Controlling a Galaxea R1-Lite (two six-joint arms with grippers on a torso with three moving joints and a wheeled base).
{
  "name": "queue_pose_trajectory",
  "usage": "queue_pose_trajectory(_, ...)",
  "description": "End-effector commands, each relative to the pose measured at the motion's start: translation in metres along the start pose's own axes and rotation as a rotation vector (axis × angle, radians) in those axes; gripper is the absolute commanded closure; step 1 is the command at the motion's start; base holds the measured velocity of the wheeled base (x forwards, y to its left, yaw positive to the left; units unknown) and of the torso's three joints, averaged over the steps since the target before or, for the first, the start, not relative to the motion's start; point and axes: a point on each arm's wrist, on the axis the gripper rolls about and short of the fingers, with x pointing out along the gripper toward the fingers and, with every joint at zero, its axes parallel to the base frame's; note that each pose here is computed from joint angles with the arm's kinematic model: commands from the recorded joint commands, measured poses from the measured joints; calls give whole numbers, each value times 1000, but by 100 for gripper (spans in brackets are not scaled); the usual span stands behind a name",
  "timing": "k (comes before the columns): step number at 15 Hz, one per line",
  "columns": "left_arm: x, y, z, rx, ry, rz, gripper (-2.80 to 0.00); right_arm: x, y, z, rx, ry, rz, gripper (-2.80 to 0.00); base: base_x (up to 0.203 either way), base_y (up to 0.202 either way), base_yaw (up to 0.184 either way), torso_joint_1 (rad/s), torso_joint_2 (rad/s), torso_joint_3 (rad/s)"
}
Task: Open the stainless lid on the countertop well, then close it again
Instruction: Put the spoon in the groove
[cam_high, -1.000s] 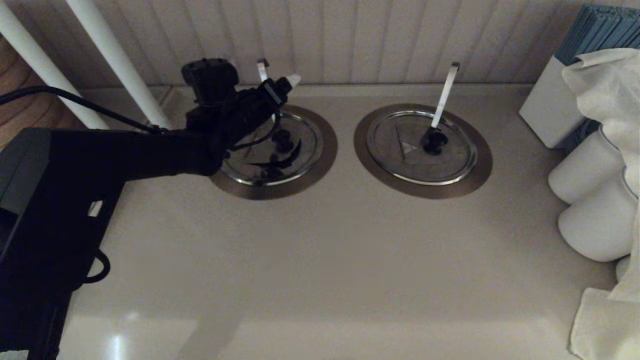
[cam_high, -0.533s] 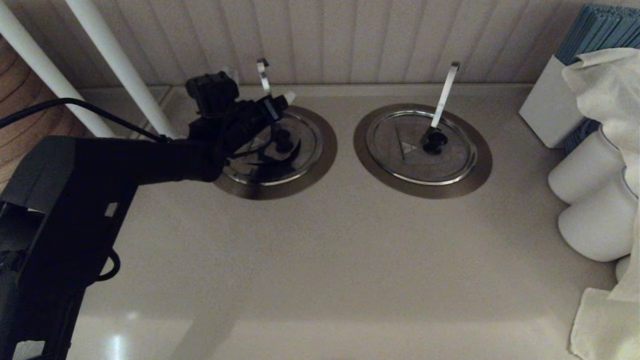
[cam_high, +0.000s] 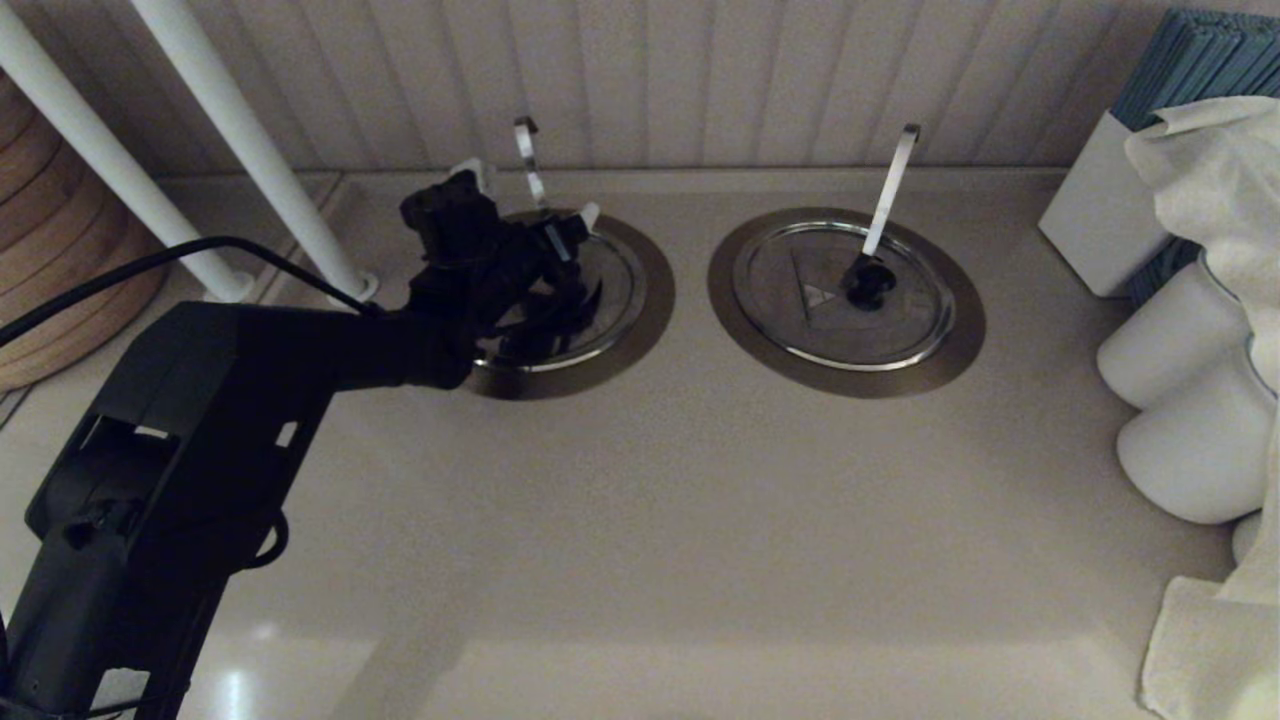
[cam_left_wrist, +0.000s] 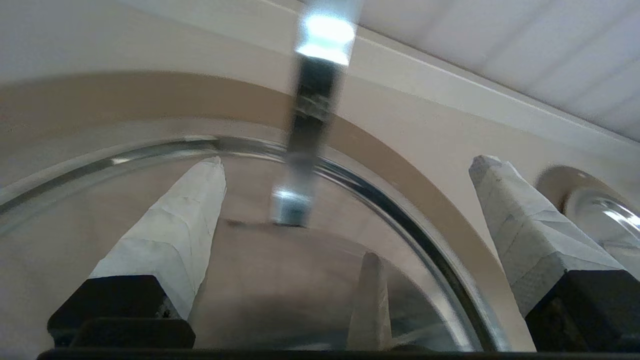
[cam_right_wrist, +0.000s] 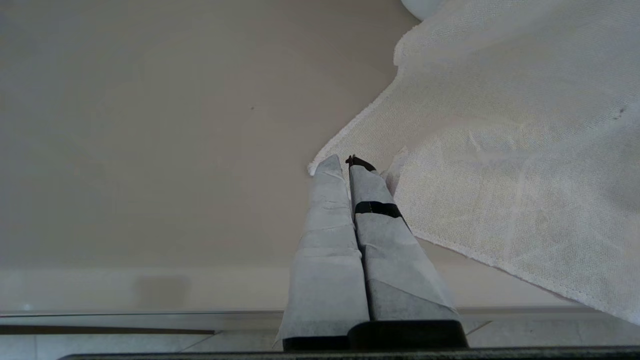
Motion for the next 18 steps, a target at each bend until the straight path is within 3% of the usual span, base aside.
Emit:
queue_pose_trajectory(1,2,-2,-11,-4,18,-6,-280,0,0,0,0,0,0,0,0,0,0,0,0,0)
queue_pose_trajectory(5,4,-12,-29,-9,45,-11,-280,0,0,0,-1,-1,0,0,0,0,0,0,0,0)
queue_pose_trajectory(18,2,-39,-31,-21,41,-40,-280,0,0,0,0,0,0,0,0,0,0,0,0,0)
